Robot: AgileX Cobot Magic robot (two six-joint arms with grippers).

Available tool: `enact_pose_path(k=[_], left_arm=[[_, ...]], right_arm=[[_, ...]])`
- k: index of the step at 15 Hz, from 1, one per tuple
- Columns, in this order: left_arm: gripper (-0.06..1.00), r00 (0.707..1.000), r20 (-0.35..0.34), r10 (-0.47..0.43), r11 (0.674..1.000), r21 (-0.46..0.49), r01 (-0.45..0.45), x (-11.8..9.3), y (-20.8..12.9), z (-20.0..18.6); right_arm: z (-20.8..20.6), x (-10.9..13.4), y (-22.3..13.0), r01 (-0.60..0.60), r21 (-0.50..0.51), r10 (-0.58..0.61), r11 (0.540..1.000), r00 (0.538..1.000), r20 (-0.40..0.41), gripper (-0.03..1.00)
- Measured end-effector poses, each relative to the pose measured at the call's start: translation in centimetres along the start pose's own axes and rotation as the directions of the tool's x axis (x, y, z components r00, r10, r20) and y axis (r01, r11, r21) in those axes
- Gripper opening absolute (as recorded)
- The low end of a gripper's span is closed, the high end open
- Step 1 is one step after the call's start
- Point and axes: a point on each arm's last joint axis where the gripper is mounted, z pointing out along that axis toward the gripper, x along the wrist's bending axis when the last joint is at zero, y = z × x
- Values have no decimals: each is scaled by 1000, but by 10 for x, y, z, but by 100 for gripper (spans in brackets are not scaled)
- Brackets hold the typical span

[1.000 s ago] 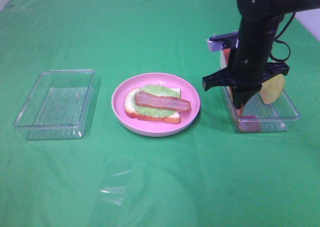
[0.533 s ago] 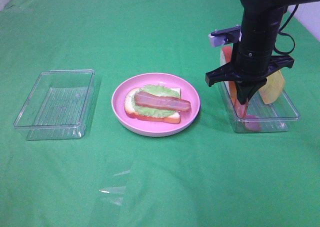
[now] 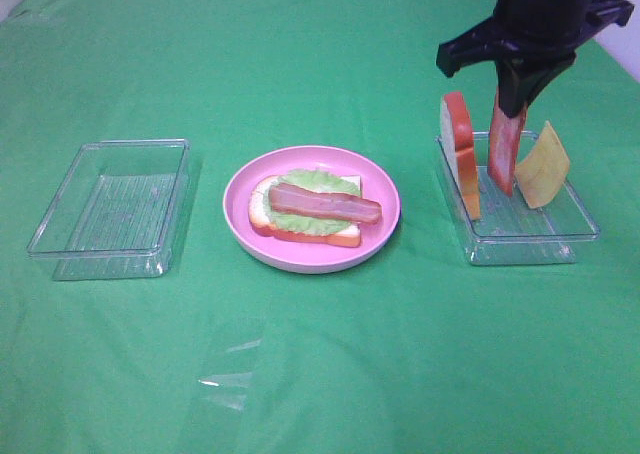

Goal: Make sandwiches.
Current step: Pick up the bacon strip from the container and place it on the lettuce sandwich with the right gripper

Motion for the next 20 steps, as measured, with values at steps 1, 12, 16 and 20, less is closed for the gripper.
enact_pose_path(k=[1, 12, 16, 20], left_arm=[[99, 1000, 0, 0, 1000, 0, 0, 0, 0, 0], [99, 1000, 0, 0, 1000, 1, 0, 0, 0, 0], [99, 1000, 0, 0, 1000, 1, 0, 0, 0, 0], [99, 1000, 0, 0, 1000, 1, 0, 0, 0, 0]], right_arm=[[-13, -1, 2, 5, -42, -5, 999, 1000, -10, 3], [-45, 45, -3, 76, -126, -116, 989, 928, -354, 3], [-31, 99, 6, 143, -176, -204, 974, 890, -407, 3], [-12, 125, 23, 68, -235, -179, 970, 851, -493, 3]])
